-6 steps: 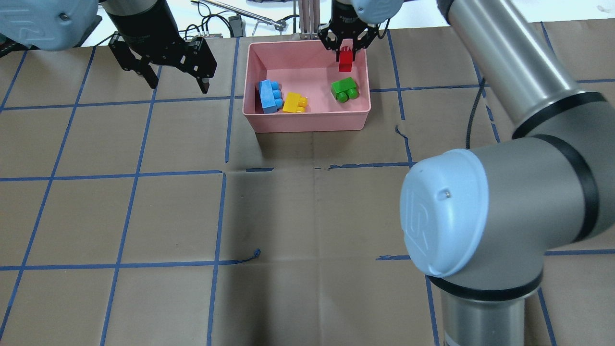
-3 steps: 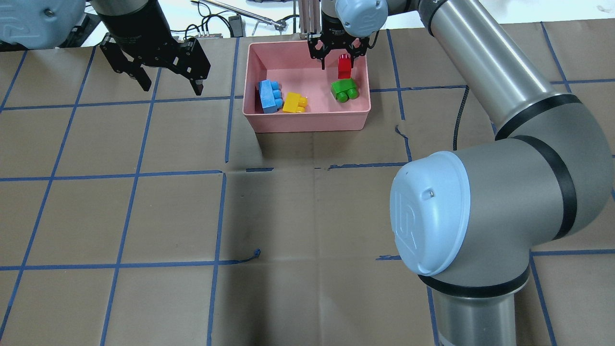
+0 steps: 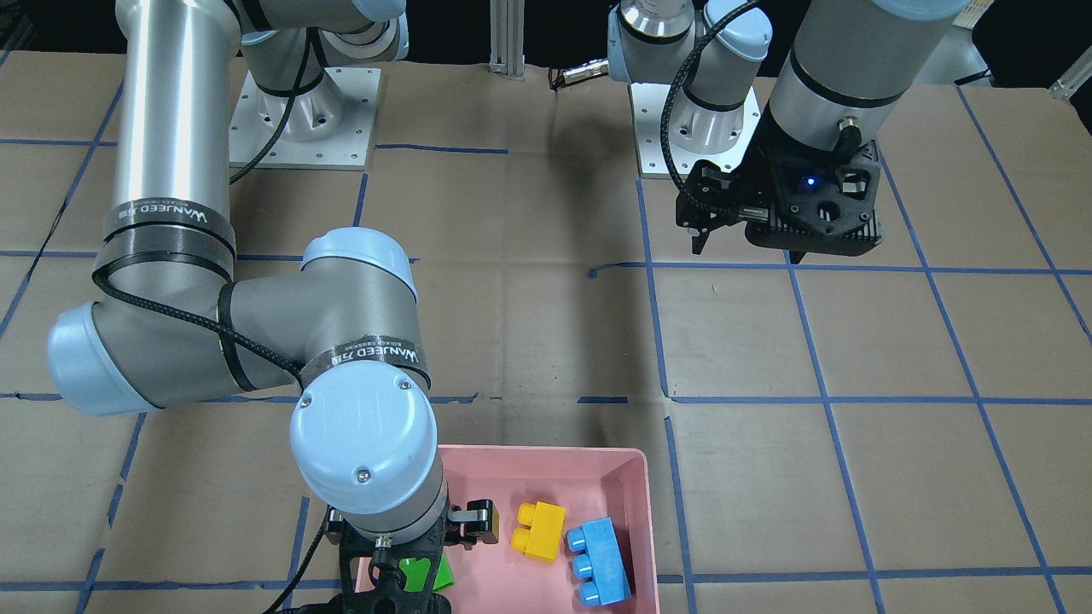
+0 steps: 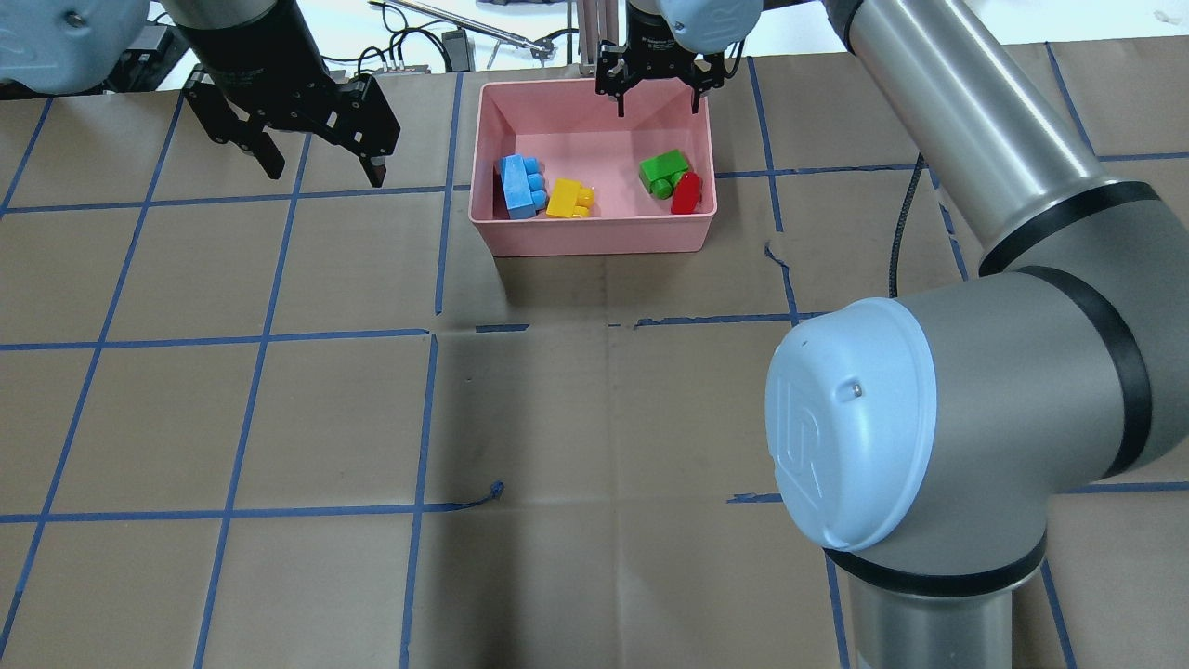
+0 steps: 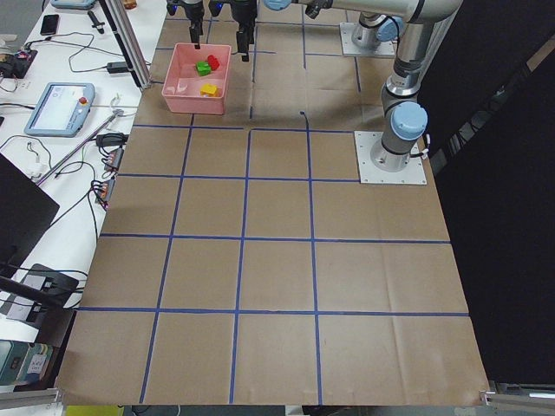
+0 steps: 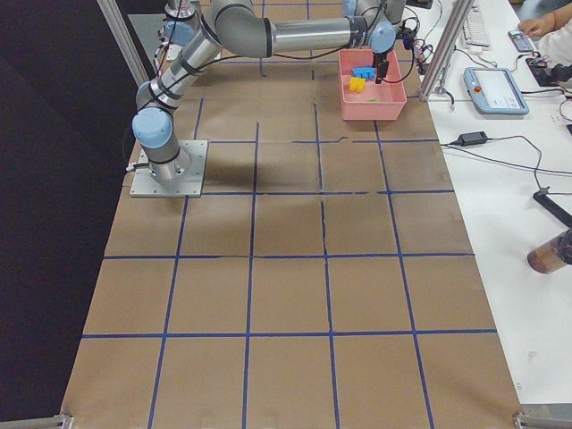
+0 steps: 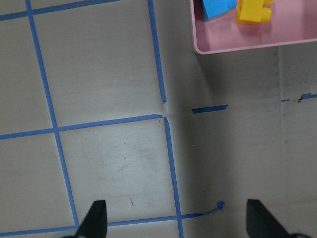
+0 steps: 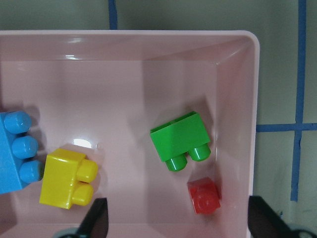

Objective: Put all blocks into box

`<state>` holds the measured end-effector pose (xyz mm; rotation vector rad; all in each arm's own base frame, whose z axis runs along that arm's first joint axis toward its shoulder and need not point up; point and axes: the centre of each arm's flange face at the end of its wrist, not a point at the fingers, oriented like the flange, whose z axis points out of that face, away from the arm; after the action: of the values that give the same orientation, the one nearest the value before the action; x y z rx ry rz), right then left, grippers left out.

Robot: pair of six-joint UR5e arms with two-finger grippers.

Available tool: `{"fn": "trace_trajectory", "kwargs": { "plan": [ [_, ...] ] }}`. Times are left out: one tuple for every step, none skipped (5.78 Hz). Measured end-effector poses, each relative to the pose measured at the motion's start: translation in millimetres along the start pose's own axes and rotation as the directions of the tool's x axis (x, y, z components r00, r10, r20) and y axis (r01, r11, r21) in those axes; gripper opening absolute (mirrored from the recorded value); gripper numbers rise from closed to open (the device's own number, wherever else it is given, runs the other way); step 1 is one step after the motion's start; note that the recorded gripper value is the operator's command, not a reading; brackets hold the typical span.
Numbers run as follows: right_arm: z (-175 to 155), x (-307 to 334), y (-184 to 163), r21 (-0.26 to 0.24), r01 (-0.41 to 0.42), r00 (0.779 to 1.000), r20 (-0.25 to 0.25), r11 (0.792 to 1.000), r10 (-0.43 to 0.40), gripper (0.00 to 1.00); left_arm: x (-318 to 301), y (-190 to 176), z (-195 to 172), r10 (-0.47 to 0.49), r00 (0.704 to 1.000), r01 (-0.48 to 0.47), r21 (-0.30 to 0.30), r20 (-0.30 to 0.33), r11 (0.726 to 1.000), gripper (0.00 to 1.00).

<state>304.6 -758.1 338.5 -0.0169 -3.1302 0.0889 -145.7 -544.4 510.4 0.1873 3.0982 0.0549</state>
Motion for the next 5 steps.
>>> {"fn": "trace_trajectory", "kwargs": {
  "plan": [
    [-8, 5, 1, -0.006, -0.001, 1.000, -0.007, 1.000, 0.001, 1.00, -3, 1, -1, -0.005, 1.000, 0.005, -0.001, -0.001, 1.000, 0.99],
    [-26, 22, 5, -0.022, 0.012, 1.000, -0.025, 1.000, -0.013, 0.99, -4, 1, -1, -0.008, 1.000, 0.008, -0.003, -0.001, 1.000, 0.99],
    [-54, 59, 11, -0.057, 0.036, 0.998, -0.043, 0.998, -0.039, 0.99, -4, 2, -1, -0.008, 1.000, 0.008, -0.003, -0.002, 1.000, 0.99],
    [-86, 109, 25, -0.114, 0.055, 0.997, -0.045, 0.992, -0.061, 0.99, -5, 2, -1, -0.009, 1.000, 0.009, -0.002, -0.003, 1.000, 0.99],
    [-115, 149, 53, -0.159, 0.066, 0.997, -0.037, 0.985, -0.073, 0.99, -5, 2, -1, -0.009, 1.000, 0.009, -0.002, -0.003, 1.000, 0.99]
  ]
}}
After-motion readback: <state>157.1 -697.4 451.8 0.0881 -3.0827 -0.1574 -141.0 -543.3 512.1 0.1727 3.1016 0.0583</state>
